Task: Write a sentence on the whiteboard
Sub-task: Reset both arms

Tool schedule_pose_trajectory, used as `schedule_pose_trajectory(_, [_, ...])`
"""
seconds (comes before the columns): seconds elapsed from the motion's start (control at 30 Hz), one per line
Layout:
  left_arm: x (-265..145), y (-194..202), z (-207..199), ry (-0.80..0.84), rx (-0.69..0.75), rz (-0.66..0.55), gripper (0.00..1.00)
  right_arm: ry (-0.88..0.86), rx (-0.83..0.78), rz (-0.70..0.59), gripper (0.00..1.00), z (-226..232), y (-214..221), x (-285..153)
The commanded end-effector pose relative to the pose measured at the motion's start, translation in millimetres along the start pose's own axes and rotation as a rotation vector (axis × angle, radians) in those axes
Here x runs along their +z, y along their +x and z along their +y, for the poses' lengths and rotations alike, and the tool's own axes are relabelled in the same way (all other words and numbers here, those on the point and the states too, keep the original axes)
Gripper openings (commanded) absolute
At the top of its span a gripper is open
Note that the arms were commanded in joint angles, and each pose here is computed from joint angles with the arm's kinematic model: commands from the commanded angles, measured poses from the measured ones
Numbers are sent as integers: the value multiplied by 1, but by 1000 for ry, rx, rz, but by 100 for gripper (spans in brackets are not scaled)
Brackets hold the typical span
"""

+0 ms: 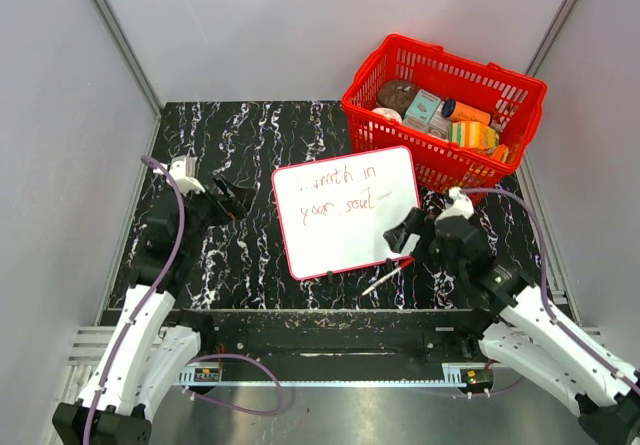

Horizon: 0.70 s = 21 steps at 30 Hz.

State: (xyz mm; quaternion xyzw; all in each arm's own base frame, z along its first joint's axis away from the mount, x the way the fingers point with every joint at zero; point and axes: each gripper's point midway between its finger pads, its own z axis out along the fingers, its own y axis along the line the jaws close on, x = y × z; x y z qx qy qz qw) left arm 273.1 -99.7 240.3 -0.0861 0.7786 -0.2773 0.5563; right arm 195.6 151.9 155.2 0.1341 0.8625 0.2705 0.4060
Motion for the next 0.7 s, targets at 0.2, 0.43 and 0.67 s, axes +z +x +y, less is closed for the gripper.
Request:
schedule_pose_trajectory(0.2, [13,-2,4,-26,17,38,99,126,-382,-279,100,39,-113,3])
schedule_pose_trajectory(0.43, [29,7,18,-81,-1,71,99,78,-402,-383,100,77,-150,7])
schedule_pose_trajectory(0.67, [32,5,19,-49,38,8,99,-3,-400,-281,100,92,-144,38])
